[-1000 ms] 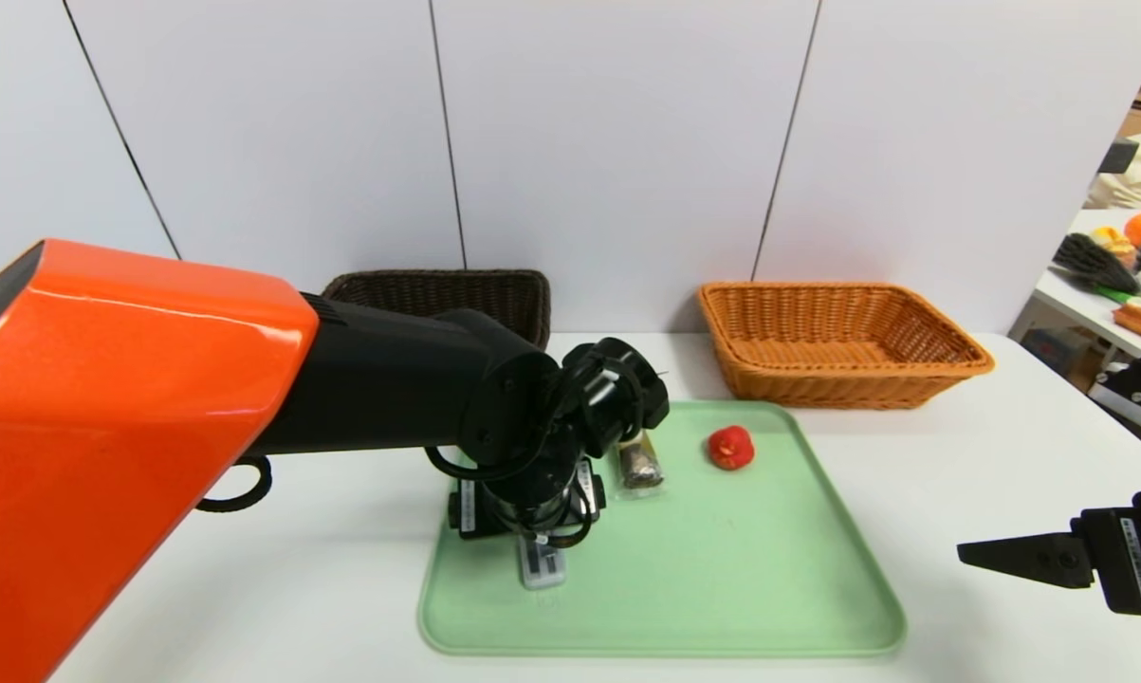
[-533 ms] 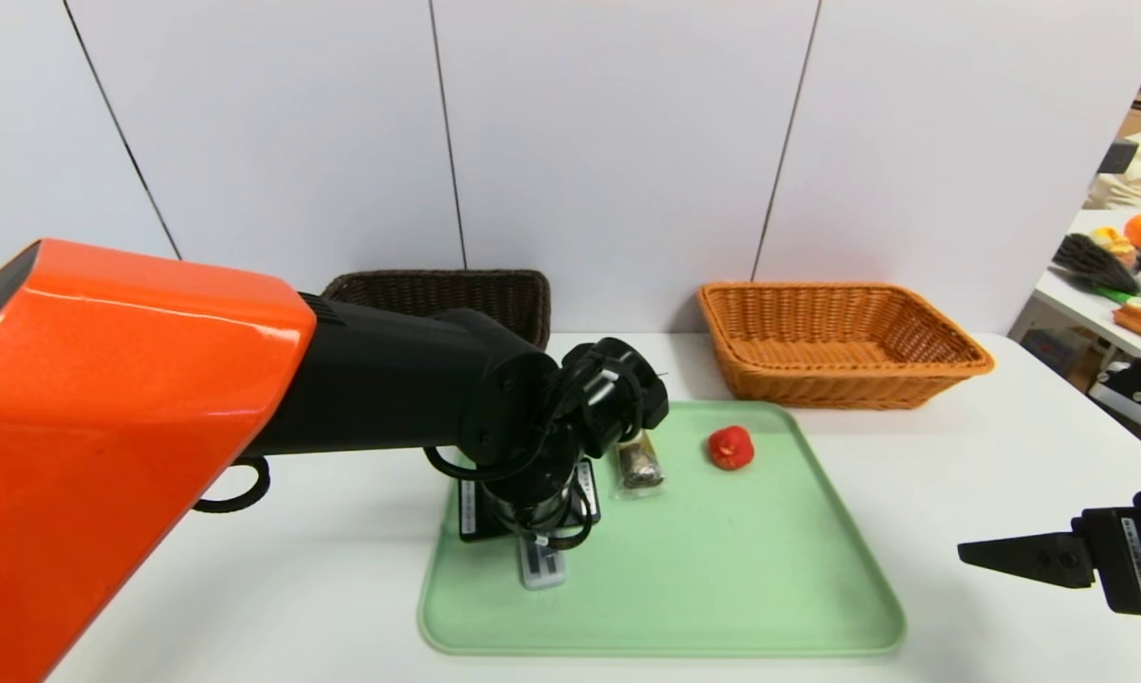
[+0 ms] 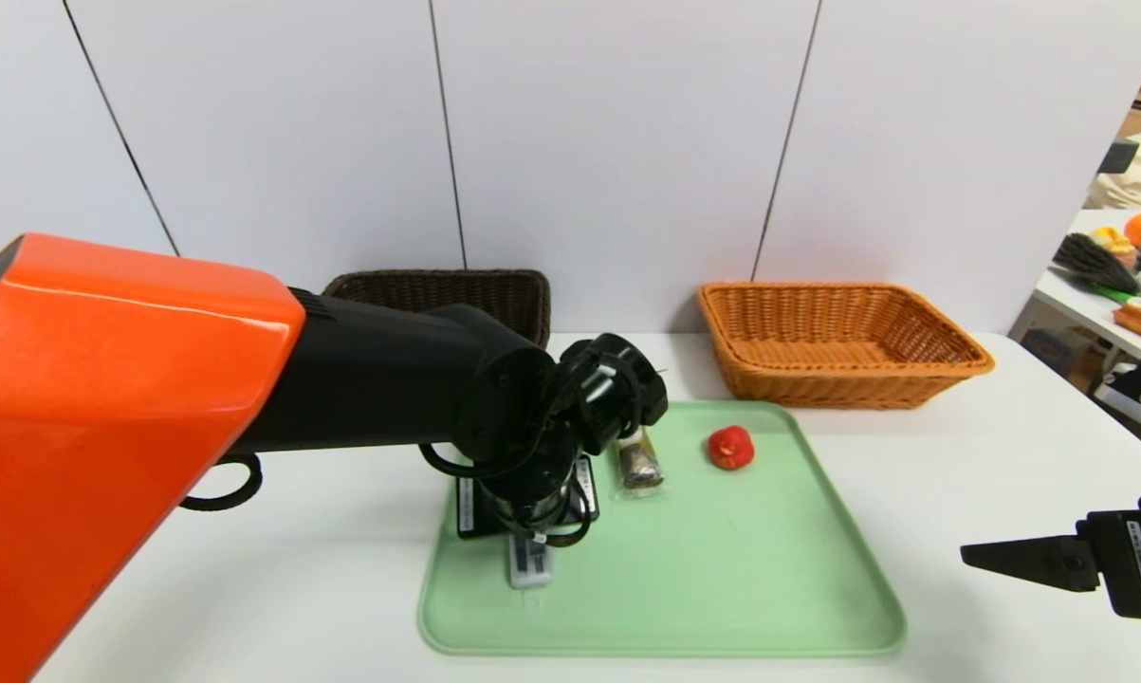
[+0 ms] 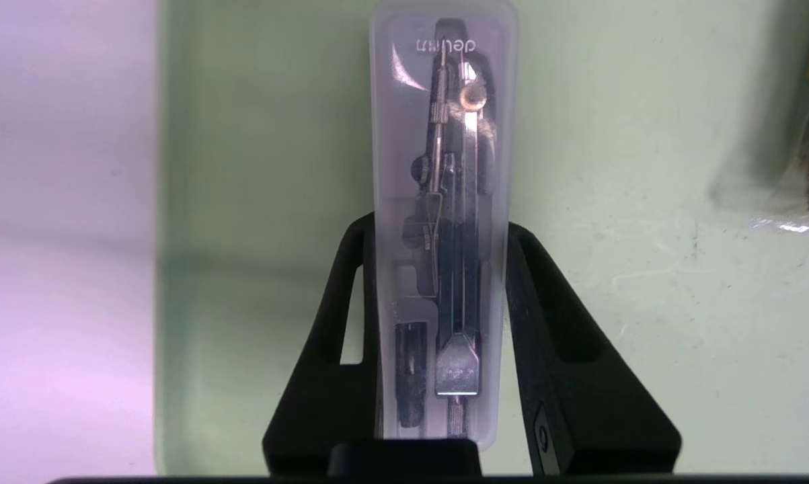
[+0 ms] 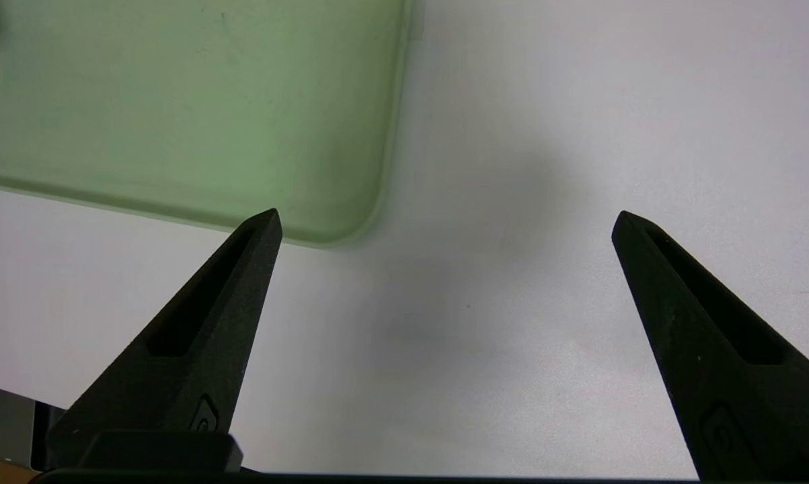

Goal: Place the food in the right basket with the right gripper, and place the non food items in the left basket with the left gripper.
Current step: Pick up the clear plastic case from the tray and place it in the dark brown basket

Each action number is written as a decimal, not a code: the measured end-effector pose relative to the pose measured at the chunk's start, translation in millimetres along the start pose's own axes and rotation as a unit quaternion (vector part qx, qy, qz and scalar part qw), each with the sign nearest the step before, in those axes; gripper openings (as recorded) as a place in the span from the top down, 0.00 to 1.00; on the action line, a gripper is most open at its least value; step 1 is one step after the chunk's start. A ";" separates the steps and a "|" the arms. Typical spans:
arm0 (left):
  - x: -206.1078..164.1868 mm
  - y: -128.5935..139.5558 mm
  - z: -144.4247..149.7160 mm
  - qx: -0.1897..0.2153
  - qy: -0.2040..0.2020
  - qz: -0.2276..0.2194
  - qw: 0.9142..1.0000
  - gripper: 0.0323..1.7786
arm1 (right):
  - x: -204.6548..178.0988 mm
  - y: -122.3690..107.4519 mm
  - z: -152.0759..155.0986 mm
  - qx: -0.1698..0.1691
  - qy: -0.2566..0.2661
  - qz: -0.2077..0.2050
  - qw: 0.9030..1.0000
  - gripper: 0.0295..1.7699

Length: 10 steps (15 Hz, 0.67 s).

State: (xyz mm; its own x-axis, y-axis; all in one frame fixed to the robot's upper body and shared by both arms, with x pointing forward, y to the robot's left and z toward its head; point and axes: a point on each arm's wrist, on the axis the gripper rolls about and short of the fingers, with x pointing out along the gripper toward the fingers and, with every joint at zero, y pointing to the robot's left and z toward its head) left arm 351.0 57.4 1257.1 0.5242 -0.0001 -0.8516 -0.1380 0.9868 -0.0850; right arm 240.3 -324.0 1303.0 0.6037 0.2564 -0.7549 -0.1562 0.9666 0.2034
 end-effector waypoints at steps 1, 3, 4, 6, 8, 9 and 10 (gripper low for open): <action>-5.7 1.8 2.5 0.000 -0.016 0.003 1.000 0.70 | 0.0 -0.1 -1.2 0.001 0.001 -0.001 1.000 0.04; -22.7 7.6 9.2 0.006 -0.057 0.011 0.998 0.70 | -0.7 -0.2 -3.4 0.001 0.001 -0.001 1.000 0.04; -35.2 11.9 13.6 0.017 -0.079 0.010 0.997 0.70 | -0.7 -0.5 -4.5 0.002 0.001 -0.001 1.000 0.04; -62.6 23.1 25.6 0.047 -0.116 -0.001 0.992 0.70 | -0.3 -0.8 -6.8 0.003 0.004 -0.002 1.000 0.04; -86.2 38.3 47.9 0.078 -0.153 -0.009 0.985 0.70 | -1.0 -0.8 -8.6 0.003 0.003 -0.002 1.000 0.04; -95.8 45.0 60.5 0.088 -0.174 -0.012 0.981 0.70 | -1.7 -0.7 -8.8 0.002 0.002 -0.002 1.000 0.04; -104.7 51.6 73.4 0.102 -0.193 -0.011 0.976 0.70 | -2.4 -0.5 -9.4 0.002 0.000 -0.002 1.000 0.04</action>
State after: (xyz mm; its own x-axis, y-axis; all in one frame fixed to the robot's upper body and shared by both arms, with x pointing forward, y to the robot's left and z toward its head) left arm 350.6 120.3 1379.8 0.8085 0.0001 -0.5885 0.0267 0.9990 0.0369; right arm 231.6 -325.1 1298.8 0.6035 0.2528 -0.7562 -0.1510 0.9675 0.2029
